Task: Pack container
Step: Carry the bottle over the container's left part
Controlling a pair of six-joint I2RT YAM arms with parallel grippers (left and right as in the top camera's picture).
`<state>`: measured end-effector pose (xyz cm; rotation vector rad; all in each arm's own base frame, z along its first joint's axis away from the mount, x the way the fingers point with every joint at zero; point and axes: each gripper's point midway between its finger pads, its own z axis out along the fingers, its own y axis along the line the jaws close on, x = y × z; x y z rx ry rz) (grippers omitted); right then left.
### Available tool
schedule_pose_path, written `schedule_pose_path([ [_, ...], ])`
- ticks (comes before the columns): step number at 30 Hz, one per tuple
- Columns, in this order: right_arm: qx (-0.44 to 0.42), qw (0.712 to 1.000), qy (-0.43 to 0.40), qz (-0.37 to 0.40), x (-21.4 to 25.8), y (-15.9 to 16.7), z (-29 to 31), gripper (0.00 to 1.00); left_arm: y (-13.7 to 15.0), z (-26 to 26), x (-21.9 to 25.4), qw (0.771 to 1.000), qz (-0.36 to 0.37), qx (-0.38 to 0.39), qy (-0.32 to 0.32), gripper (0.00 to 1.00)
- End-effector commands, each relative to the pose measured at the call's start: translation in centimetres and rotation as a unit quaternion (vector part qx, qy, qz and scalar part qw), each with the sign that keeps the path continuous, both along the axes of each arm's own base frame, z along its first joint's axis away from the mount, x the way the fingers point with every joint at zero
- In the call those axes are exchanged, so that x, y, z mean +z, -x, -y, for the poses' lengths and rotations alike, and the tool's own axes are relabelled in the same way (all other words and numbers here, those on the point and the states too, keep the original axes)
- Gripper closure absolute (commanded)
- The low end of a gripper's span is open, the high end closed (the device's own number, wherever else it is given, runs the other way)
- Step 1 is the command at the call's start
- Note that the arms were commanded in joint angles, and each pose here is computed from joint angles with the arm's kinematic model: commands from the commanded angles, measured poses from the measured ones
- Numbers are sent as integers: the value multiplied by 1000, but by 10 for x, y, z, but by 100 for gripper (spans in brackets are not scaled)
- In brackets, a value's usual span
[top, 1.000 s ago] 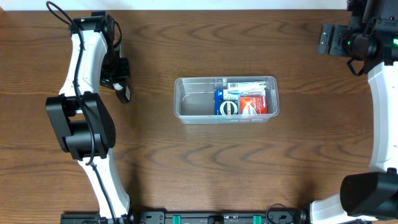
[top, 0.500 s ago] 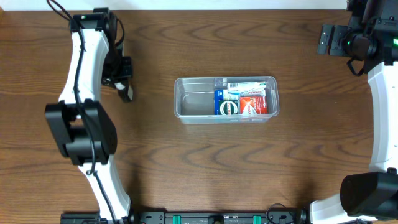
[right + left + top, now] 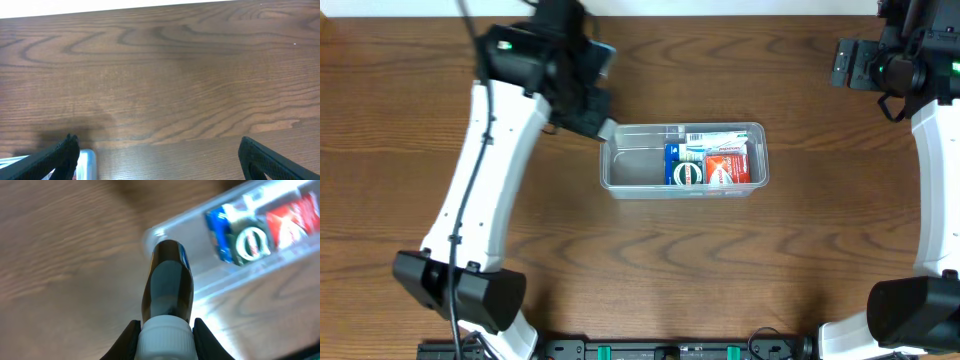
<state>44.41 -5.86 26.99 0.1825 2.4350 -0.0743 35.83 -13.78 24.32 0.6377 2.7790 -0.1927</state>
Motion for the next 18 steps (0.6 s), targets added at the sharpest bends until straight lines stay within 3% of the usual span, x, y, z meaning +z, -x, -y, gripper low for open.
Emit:
schedule_pose_path([
  [1,-9,1000,-2,2,1,0,3,1,8,26,2,998,9,-59,3,81],
  [7,-9,1000,-2,2,1,0,3,1,12,57,-9,996,13,-86,8,81],
  [18,-9,1000,-2,2,1,0,3,1,3,62,-60,997,-56,43,17,81],
])
